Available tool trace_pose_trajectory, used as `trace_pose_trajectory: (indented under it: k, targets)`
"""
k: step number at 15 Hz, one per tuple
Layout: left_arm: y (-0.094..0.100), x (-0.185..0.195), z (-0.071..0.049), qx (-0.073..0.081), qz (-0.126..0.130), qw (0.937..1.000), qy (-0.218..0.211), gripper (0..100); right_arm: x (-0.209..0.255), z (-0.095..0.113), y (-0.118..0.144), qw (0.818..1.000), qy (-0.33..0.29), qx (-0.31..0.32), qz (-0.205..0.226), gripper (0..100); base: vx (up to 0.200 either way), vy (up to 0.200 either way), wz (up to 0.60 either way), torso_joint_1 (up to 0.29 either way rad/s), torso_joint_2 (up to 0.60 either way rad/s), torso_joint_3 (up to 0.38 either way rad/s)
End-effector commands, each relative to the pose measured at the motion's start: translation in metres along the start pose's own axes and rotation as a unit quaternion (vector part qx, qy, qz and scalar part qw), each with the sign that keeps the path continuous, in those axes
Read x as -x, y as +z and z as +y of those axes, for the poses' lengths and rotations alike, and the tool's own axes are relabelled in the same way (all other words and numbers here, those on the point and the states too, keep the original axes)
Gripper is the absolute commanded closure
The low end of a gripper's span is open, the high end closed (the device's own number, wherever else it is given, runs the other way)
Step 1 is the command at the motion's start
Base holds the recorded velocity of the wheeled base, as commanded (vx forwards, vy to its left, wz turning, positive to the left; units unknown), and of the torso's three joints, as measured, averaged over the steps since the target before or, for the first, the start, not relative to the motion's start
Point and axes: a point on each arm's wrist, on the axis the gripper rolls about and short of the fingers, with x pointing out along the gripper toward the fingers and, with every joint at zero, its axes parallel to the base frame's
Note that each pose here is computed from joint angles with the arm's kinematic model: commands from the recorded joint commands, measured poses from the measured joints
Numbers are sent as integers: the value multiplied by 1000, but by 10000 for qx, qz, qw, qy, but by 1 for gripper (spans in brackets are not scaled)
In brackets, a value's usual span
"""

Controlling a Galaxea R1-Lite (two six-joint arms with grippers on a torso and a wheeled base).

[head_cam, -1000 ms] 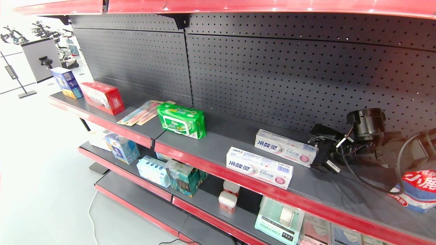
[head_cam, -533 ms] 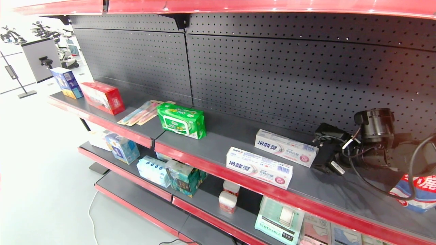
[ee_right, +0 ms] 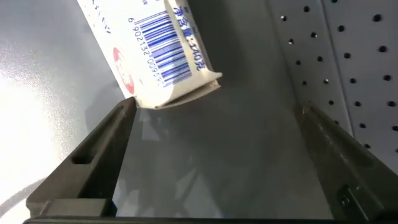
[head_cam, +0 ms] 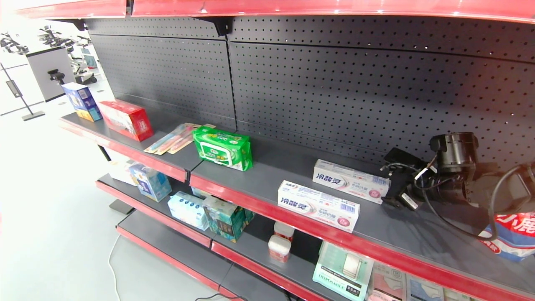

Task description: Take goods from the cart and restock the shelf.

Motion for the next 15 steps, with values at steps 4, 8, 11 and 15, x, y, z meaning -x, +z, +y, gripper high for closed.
trace_pose_trajectory:
  k: [4,8,11,15]
  targets:
    - [0,0,0,0,7,10000,4,0,-1,-3,-9,9998,-64,-109,171,0,0,0,0,0,0,0]
    - [0,0,0,0,7,10000,4,0,-5,-14,-22,9973,-386,-257,564,0,0,0,0,0,0,0]
    - [0,0,0,0,7,10000,4,0,-7,-19,-17,9975,-465,-254,469,0,0,0,0,0,0,0]
    - [0,0,0,0,7,10000,4,0,-9,-14,-7,9984,-421,-170,342,0,0,0,0,0,0,0]
